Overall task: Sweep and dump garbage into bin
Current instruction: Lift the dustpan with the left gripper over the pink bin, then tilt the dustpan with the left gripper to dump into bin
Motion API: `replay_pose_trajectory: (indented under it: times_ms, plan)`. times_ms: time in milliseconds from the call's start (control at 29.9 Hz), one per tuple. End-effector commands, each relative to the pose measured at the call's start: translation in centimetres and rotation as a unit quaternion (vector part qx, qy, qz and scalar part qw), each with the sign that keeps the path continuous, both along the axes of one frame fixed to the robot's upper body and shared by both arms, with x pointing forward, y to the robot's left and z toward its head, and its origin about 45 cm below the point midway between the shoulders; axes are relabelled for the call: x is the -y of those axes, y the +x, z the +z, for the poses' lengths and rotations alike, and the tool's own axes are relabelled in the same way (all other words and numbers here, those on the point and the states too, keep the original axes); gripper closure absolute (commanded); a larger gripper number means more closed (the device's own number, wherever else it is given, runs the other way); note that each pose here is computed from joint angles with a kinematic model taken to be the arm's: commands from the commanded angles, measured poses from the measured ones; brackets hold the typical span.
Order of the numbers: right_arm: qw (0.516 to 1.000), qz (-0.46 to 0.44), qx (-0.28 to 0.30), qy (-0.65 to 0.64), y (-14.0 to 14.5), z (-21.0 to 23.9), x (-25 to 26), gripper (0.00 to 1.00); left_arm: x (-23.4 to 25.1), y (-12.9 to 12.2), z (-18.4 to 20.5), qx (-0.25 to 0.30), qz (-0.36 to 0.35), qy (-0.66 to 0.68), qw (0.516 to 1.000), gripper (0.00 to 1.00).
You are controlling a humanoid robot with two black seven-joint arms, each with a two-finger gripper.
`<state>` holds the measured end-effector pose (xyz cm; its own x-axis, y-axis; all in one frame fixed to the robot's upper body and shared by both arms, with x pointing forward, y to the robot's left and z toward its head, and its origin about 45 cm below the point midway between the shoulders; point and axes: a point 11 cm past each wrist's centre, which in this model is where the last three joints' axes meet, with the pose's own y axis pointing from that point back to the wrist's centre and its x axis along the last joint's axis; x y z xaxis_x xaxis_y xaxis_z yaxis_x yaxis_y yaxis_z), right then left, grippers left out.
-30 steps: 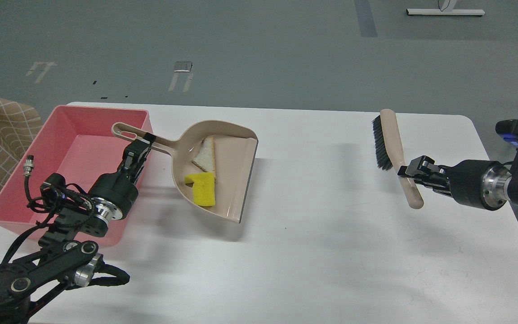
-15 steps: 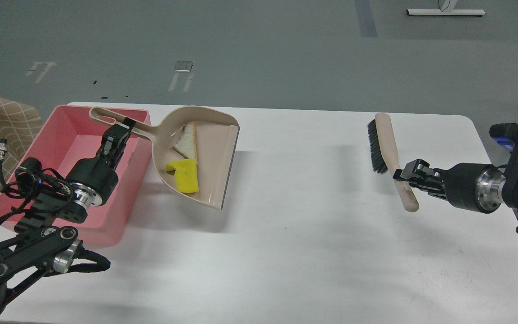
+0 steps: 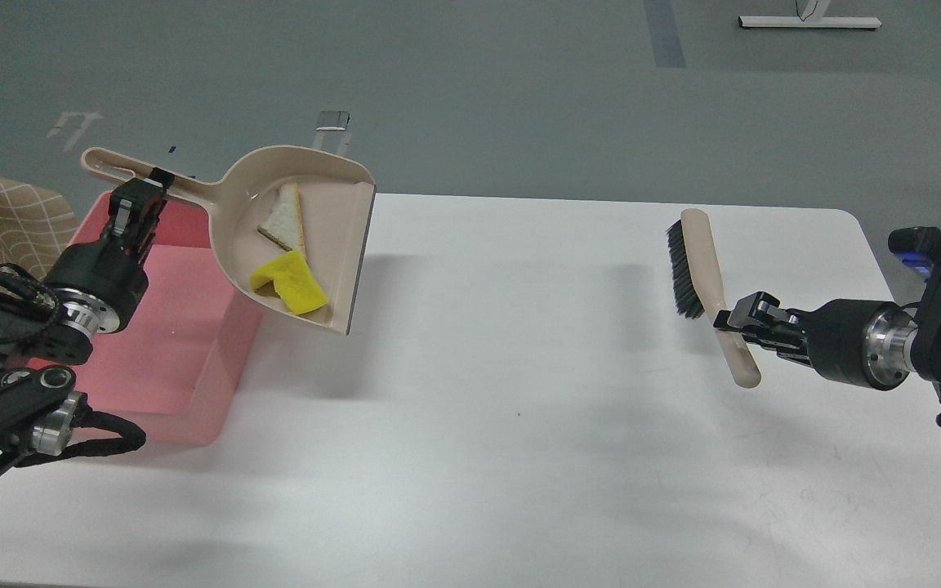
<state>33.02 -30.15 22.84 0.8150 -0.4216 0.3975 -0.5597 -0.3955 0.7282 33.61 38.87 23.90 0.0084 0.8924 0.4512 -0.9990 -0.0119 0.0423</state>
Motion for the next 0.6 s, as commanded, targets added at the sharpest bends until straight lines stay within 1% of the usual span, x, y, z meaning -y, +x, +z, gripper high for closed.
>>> replay_pose_trajectory:
  times_ms: [0, 134, 267, 568]
  plan:
    - [1.000, 0.000, -0.001, 0.000, 0.0, -0.1, 0.0, 1.00, -0.7, 0.3, 0.9, 0.009, 0.013, -0.010, 1.000, 1.00]
    - [1.000, 0.000, -0.002, 0.002, 0.0, -0.2, -0.1, 1.00, -2.0, 0.3, 1.5, 0.004, 0.034, -0.024, 0.999, 1.00]
    - [1.000, 0.000, -0.004, 0.002, -0.1, -0.3, -0.1, 1.00, -2.3, 0.3, 1.6, 0.003, 0.039, -0.029, 0.999, 1.00]
    - [1.000, -0.001, -0.005, 0.002, -0.2, -0.4, -0.1, 1.00, -4.8, 0.6, 4.6, 0.029, 0.068, -0.026, 0.997, 1.00]
